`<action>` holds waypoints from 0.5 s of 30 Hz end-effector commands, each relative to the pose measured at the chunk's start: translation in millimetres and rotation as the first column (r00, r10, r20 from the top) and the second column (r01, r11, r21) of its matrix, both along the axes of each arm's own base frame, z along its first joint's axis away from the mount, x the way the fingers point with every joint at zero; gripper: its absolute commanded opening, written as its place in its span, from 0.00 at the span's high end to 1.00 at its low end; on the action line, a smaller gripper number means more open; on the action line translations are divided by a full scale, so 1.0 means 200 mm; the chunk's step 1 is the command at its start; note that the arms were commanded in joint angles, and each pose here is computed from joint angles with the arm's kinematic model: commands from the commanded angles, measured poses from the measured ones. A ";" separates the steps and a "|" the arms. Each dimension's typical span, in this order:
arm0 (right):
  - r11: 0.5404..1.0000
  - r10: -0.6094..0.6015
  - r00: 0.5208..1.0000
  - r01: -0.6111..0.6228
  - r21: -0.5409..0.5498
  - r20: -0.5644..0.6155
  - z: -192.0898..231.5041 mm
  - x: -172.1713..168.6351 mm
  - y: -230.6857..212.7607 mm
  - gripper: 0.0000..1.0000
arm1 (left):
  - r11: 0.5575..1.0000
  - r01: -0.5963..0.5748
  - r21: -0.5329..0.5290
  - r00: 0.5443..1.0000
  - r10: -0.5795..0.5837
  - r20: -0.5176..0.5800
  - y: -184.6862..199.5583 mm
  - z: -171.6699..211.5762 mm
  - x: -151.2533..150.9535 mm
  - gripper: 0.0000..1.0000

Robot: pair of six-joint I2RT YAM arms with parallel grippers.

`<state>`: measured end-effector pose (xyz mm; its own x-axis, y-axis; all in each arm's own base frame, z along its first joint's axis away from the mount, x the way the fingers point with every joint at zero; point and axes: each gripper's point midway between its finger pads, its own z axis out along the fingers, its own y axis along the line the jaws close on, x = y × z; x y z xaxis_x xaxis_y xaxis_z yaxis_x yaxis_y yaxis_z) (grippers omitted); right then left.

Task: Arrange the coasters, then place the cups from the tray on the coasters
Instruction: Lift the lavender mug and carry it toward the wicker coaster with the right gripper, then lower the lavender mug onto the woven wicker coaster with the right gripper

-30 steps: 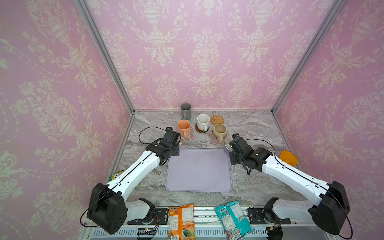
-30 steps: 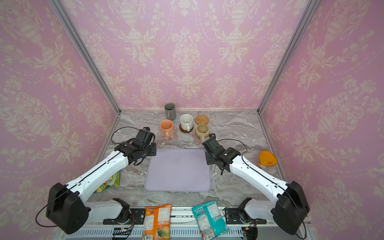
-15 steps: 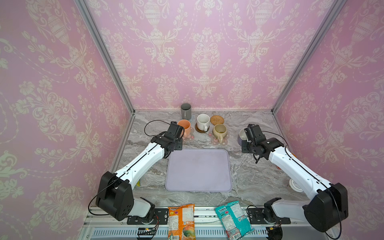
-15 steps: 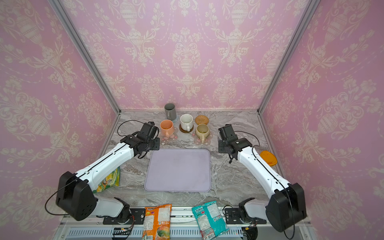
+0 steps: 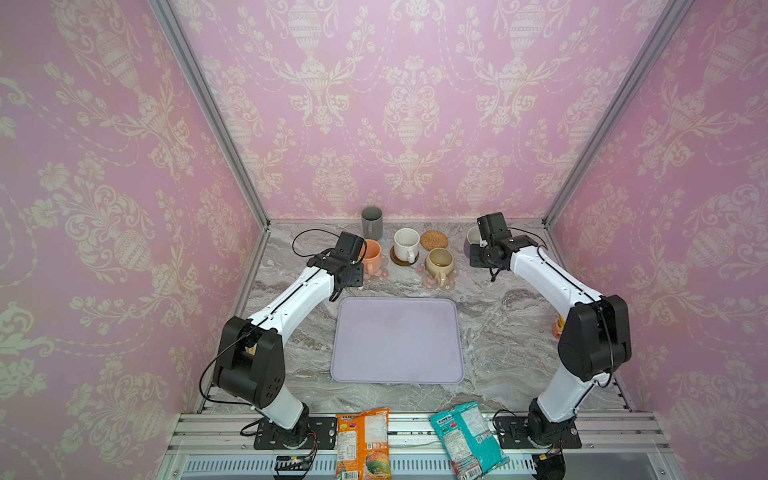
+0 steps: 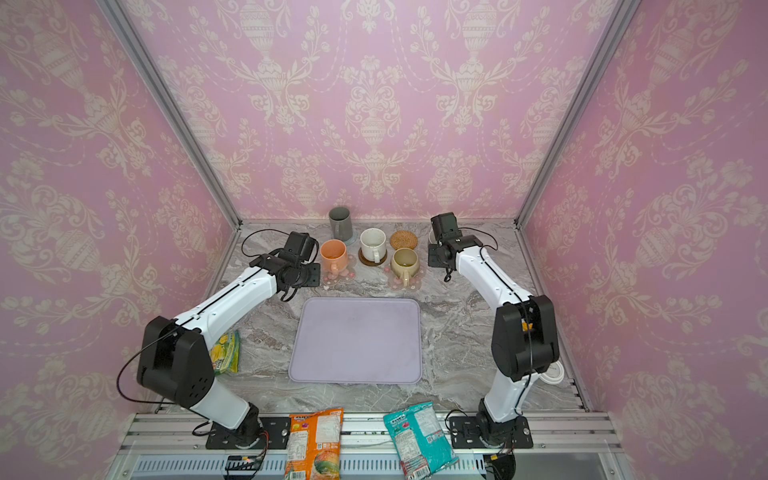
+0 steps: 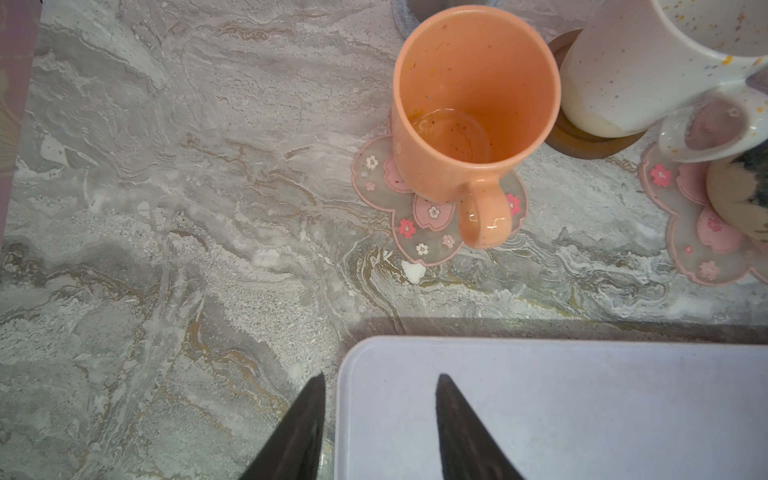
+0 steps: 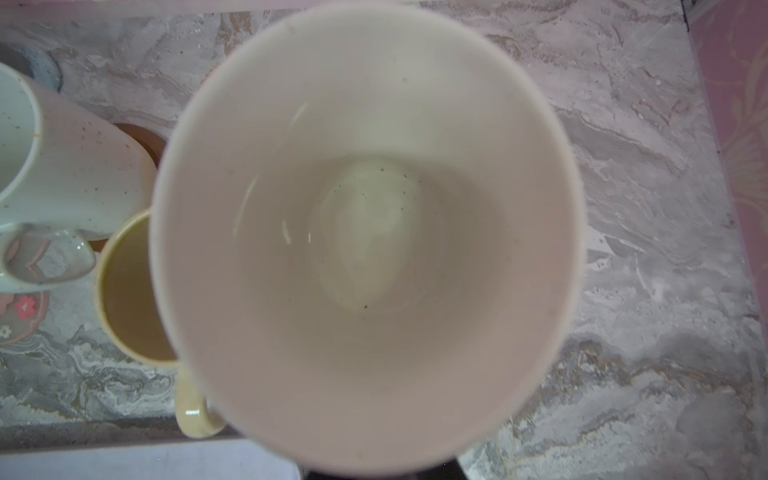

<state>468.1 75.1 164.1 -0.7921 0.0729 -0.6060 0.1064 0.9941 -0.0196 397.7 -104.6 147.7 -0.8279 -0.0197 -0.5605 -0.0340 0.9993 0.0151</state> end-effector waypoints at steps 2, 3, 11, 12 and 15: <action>1.000 0.016 0.993 -0.018 0.019 0.119 0.14 0.25 0.05 1.00 | 1.000 0.015 -0.010 1.000 -0.015 -0.001 0.01 0.00 0.08 0.54; 1.000 0.019 0.992 -0.022 0.020 0.124 0.13 0.29 0.06 1.00 | 1.000 0.014 -0.012 1.000 -0.014 0.003 0.01 0.00 0.10 0.54; 0.997 0.057 0.988 -0.064 0.040 0.141 0.06 0.56 0.16 1.00 | 0.999 0.026 -0.041 1.000 -0.025 0.015 -0.03 -0.02 0.23 0.55; 0.996 0.063 0.987 -0.070 0.047 0.145 0.05 0.58 0.18 1.00 | 0.998 0.031 -0.050 0.999 -0.030 0.014 -0.04 -0.03 0.25 0.55; 0.994 0.079 0.985 -0.090 0.068 0.151 0.01 0.65 0.21 1.00 | 0.996 0.042 -0.073 0.999 -0.041 0.009 -0.07 -0.06 0.28 0.55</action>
<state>575.7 110.9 134.0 -0.7702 0.0502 -0.6358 0.0469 0.9987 0.0221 444.1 -112.3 135.5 -0.8275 -0.0383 -0.5602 -0.0267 0.9992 -0.0289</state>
